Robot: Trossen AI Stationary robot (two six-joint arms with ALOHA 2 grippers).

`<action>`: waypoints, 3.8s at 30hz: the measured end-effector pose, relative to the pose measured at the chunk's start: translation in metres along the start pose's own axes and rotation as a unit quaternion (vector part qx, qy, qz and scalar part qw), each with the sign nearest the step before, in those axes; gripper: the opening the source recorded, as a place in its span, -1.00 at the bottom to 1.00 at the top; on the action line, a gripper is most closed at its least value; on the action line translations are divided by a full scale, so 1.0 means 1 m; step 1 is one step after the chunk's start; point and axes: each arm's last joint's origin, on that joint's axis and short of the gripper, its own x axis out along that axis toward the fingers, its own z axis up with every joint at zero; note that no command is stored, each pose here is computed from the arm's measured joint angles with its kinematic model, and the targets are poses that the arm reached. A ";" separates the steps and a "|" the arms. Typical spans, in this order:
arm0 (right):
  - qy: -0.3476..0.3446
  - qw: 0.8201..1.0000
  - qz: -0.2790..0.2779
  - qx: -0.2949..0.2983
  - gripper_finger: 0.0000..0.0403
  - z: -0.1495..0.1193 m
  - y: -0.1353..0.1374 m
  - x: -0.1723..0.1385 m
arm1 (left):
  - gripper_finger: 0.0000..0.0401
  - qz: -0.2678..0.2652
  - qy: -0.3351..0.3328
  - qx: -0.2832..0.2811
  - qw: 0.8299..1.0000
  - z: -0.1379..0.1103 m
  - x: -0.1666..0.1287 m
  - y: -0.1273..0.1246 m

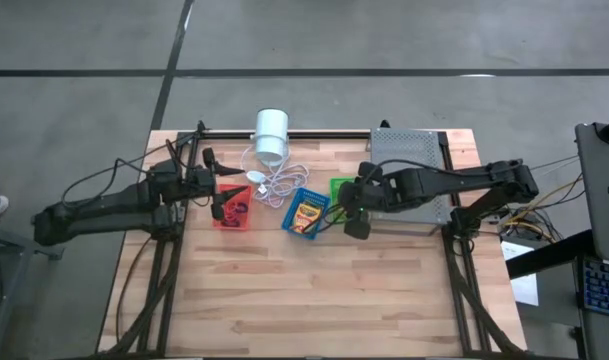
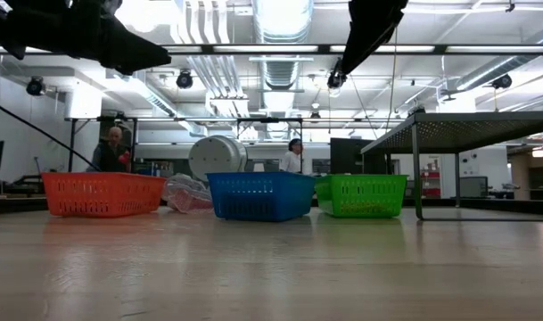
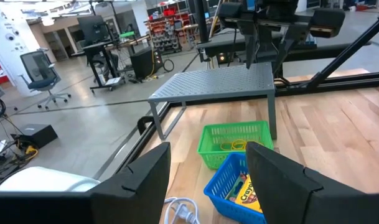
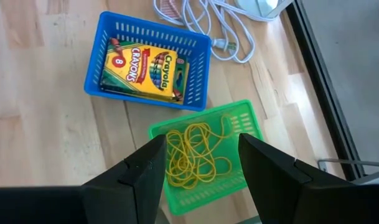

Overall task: Pick & Place Office Desk Supplies
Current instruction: Put the green bin filled with rubber bands on the shelf

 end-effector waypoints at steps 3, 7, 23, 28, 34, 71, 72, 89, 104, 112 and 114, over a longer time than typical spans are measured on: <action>0.000 1.000 0.000 0.000 -0.01 0.000 0.000 0.000 | 0.07 0.000 0.000 0.000 1.000 0.000 0.000 0.000; 0.000 1.000 0.000 0.000 -0.01 0.000 0.000 0.000 | 0.07 0.000 0.000 0.000 1.000 0.000 0.000 0.000; 0.018 0.998 0.027 -0.051 -0.01 -0.002 -0.001 0.000 | 0.07 0.000 0.000 0.000 1.000 0.000 0.000 0.000; 0.045 0.996 0.040 -0.069 -0.01 -0.006 -0.001 0.005 | 0.06 0.000 0.000 0.000 1.000 0.000 0.000 0.000; 0.110 0.992 0.037 -0.047 -0.01 -0.005 -0.007 0.039 | 0.07 0.000 0.001 0.000 1.000 0.000 0.000 0.000; 0.244 0.955 0.119 -0.117 -0.01 -0.015 0.010 0.135 | 0.06 -0.021 0.088 -0.007 0.996 -0.017 -0.002 -0.004; 0.244 0.955 0.119 -0.117 -0.01 -0.016 0.010 0.135 | 0.06 -0.021 0.088 -0.007 0.996 -0.017 -0.002 -0.004; 0.237 0.957 0.118 -0.117 -0.05 -0.024 0.012 0.145 | 0.06 -0.021 0.088 -0.007 0.996 -0.017 -0.002 -0.004; 0.230 0.959 0.112 -0.119 -0.69 -0.023 0.012 0.146 | 0.06 -0.021 0.088 -0.007 0.996 -0.017 -0.002 -0.004; 0.227 0.963 0.078 -0.121 -0.92 -0.023 0.010 0.146 | 0.06 -0.021 0.088 -0.007 0.996 -0.017 -0.002 -0.004; 0.227 0.963 0.078 -0.121 -0.92 -0.023 0.010 0.146 | 0.06 -0.021 0.088 -0.007 0.996 -0.017 -0.002 -0.004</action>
